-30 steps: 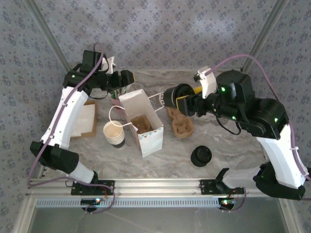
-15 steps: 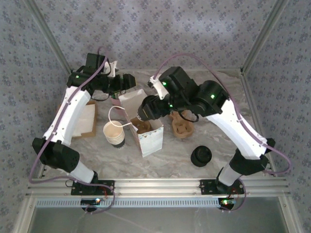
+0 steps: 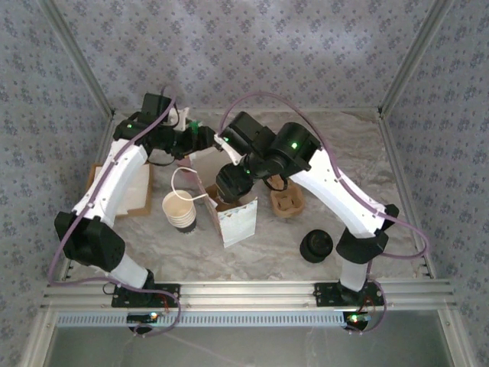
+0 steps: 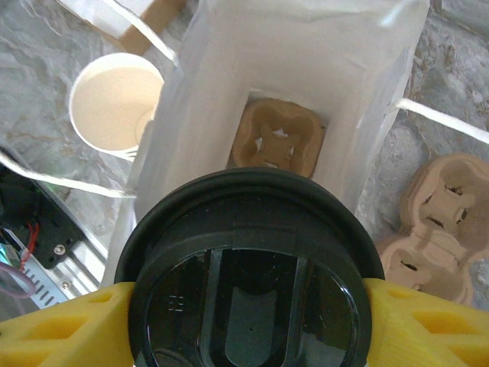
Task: Pack the takeout coffee
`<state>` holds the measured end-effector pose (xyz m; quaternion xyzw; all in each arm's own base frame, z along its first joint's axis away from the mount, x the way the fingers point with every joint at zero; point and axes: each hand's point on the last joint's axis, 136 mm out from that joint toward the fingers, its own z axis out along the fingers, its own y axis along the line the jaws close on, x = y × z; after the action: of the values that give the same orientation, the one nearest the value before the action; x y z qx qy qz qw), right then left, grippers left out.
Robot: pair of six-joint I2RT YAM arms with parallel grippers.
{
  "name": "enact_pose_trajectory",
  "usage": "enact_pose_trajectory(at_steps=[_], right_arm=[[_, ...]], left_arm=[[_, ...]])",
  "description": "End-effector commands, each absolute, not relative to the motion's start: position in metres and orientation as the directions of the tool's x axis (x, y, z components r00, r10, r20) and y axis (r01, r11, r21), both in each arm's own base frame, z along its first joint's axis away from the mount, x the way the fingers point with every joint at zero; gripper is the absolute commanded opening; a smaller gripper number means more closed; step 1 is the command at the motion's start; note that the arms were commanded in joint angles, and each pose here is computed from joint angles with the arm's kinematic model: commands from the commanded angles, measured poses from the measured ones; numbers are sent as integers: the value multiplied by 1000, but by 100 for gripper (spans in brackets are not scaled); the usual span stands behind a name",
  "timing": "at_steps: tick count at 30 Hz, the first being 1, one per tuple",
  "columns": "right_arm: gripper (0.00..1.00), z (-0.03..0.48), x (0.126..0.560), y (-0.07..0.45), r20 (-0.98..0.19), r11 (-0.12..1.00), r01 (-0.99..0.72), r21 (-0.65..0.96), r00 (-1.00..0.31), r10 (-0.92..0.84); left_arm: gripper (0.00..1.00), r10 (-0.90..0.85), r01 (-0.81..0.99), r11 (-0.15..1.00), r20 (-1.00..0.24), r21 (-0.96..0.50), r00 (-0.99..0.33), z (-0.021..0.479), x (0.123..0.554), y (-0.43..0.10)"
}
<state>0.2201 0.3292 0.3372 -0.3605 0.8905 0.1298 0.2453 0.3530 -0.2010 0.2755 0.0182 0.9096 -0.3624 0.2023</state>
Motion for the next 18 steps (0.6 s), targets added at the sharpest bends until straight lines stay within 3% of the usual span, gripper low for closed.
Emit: enact_pose_trajectory(at_steps=[1,18], right_arm=[[70,330,217,322,-483,710,-704,13,-626,-612],[71,307,194,303,-350,695,-717,-55,-638,-686]], left_arm=[[84,-110,220,702,-408,-677,-906,289,345,-204],[85,-81,255,676,-413,-692,-907,287,308,-225]])
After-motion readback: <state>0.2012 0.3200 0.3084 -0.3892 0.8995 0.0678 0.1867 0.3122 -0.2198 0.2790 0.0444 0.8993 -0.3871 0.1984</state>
